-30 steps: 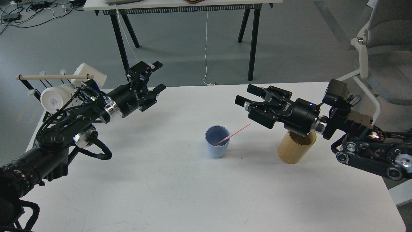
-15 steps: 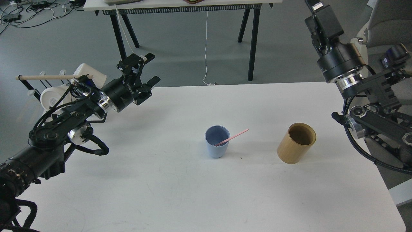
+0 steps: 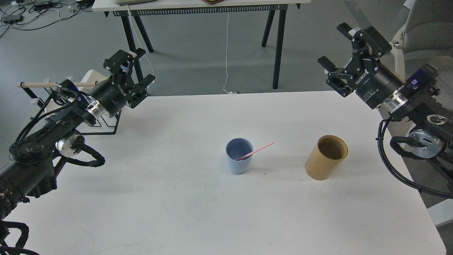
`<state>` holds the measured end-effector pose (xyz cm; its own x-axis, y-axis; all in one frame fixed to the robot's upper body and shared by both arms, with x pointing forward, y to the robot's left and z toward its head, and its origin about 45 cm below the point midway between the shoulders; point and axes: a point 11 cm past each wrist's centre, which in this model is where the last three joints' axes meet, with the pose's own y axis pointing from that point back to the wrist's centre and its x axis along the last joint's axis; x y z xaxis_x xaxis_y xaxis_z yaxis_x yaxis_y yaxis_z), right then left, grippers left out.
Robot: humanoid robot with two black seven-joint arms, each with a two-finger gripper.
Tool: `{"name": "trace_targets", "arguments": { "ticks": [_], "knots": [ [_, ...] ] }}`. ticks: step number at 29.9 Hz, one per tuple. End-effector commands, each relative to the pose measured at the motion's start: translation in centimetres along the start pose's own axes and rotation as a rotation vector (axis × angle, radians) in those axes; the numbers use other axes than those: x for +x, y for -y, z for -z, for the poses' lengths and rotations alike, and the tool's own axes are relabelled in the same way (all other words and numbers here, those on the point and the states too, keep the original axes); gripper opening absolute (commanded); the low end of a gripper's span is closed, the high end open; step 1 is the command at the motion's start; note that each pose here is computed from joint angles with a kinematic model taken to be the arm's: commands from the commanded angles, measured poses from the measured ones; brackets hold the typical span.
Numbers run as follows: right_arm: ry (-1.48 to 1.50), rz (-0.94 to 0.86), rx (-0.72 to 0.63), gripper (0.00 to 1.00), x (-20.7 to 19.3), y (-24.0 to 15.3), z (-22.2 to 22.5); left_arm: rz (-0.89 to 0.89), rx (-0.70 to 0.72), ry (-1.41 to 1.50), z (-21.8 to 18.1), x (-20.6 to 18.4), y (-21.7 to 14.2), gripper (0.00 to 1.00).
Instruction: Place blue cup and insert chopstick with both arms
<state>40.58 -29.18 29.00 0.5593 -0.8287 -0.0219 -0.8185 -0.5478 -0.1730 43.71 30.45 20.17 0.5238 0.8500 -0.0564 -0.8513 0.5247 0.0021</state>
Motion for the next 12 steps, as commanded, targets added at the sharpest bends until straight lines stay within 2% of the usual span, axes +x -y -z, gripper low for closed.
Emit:
{"name": "trace_targets", "arguments": {
  "ticks": [1, 12],
  "knots": [
    [0.006, -0.044, 0.009, 0.99, 0.92, 0.21, -0.37, -0.012, 0.001, -0.010, 0.27, 0.24, -0.38, 0.92],
    [0.014, -0.069, -0.007, 0.99, 1.37, -0.33, -1.29, -0.017, 0.004, -0.017, 0.49, 0.32, -0.60, 0.92]
  ]
}}
